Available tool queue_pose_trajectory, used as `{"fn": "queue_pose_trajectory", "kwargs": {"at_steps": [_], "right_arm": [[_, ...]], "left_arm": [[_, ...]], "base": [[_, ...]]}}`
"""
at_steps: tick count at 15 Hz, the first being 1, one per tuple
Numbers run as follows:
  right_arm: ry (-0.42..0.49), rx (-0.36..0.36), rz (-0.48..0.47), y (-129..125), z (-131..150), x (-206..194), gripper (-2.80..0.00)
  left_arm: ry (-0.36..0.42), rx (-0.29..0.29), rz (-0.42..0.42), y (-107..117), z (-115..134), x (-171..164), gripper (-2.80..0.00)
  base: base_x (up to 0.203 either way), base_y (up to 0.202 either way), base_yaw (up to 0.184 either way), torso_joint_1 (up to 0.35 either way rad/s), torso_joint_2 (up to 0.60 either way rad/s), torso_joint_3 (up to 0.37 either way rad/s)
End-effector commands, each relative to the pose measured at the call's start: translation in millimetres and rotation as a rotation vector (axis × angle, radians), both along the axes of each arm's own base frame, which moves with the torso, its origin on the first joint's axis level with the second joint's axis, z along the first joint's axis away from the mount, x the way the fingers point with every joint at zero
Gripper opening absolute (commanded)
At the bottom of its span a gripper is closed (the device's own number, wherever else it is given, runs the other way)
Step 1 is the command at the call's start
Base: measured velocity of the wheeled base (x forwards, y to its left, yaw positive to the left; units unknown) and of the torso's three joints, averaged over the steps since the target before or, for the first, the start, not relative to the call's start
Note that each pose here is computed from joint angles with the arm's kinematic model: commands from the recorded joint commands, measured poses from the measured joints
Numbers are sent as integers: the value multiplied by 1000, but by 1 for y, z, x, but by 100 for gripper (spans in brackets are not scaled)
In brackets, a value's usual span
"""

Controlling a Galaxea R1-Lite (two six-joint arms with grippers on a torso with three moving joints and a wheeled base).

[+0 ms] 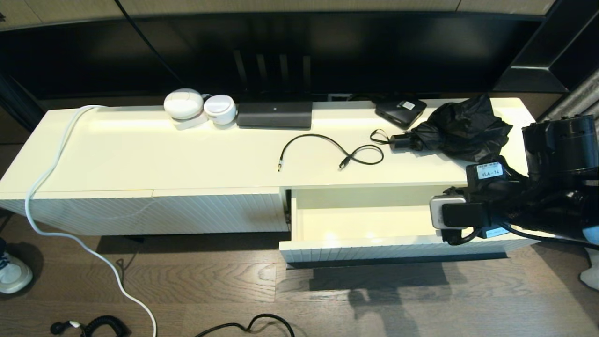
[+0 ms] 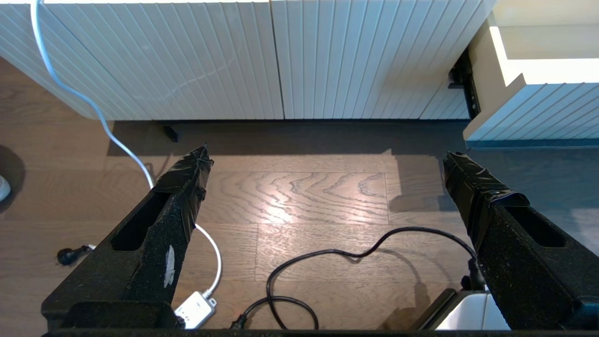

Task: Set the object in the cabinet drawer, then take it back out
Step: Put the umbrella in the drawer

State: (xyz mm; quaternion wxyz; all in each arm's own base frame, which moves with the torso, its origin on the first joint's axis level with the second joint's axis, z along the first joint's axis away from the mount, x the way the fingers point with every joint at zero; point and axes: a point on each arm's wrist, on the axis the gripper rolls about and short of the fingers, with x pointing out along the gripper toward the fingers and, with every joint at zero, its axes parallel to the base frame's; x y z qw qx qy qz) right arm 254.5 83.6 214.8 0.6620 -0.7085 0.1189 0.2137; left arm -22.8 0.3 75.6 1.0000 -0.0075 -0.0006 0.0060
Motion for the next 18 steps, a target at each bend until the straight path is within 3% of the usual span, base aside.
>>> {"fn": "queue_pose_trajectory", "kwargs": {"at_steps": [1,8,12,14,16,17,18], "right_arm": [[27,-19,-11,-1,-8,9,-280],[-73,-71,23,-4,22,29,-280],[-74,-103,27,-3,35,39,-280],[-94,-97,-3,-9,45,50,-280],[-97,-45,-40,-12,47,56,-280],[-105,-21,-72,-17,50,59,0],[-104,-14,-86,-19,51,61,0]], "left_arm": [[0,0,0,0,0,0,0],[0,0,0,0,0,0,0],[0,0,0,0,0,0,0],[0,0,0,0,0,0,0],[0,0,0,0,0,0,0],[0,0,0,0,0,0,0],[0,0,2,0,0,0,0]], "base": [[0,0,0,0,0,0],[0,0,0,0,0,0],[0,0,0,0,0,0],[0,0,0,0,0,0],[0,0,0,0,0,0],[0,0,0,0,0,0],[0,0,0,0,0,0]]}}
